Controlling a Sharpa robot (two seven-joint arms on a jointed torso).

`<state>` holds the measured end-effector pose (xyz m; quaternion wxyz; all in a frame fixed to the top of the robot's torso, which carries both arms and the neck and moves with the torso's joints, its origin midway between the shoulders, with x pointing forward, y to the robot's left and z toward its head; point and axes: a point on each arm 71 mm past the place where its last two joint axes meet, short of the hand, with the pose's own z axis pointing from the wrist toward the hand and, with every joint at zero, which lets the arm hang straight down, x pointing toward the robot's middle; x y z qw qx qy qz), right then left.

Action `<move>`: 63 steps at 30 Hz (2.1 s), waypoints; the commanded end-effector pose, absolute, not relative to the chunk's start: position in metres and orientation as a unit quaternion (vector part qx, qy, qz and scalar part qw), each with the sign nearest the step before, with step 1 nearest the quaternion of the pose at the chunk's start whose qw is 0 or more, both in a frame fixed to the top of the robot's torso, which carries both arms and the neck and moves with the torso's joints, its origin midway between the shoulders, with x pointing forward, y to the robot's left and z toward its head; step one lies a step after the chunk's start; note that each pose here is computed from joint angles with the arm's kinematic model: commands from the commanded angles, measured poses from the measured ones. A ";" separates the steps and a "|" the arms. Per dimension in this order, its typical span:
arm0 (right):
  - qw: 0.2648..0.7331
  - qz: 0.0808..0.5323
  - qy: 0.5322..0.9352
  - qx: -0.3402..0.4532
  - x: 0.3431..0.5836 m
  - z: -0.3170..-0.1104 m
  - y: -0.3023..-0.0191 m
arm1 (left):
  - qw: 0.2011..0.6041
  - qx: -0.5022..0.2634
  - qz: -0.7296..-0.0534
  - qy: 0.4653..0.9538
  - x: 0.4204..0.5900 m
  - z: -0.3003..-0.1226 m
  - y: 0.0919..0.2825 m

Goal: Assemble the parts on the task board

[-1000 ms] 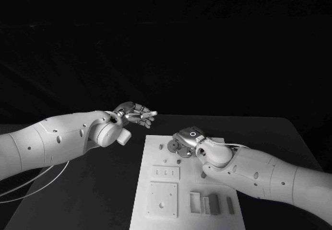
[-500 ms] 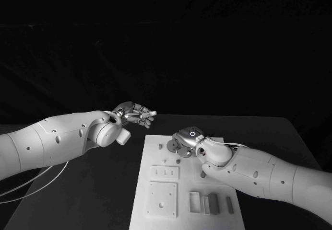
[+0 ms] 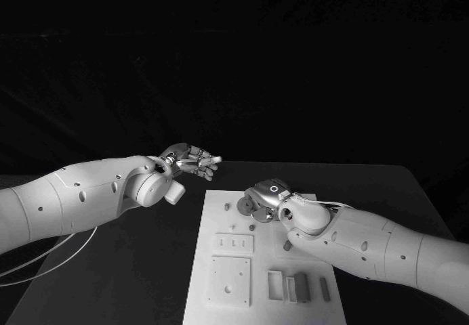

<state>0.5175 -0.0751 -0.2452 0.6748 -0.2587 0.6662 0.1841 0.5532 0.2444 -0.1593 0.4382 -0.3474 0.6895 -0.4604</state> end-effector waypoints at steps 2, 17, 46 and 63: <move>0.664 0.182 0.675 -0.267 0.515 -0.250 -0.074 | 0.436 -0.342 -0.467 0.690 0.553 -0.158 0.242; 0.665 0.184 0.673 -0.267 0.514 -0.249 -0.073 | 0.435 -0.341 -0.467 0.690 0.553 -0.158 0.242; 0.673 0.182 0.669 -0.256 0.517 -0.248 -0.074 | 0.435 -0.342 -0.467 0.690 0.553 -0.158 0.242; 0.619 0.228 0.716 -0.229 0.515 -0.256 -0.078 | 0.435 -0.343 -0.465 0.690 0.553 -0.158 0.242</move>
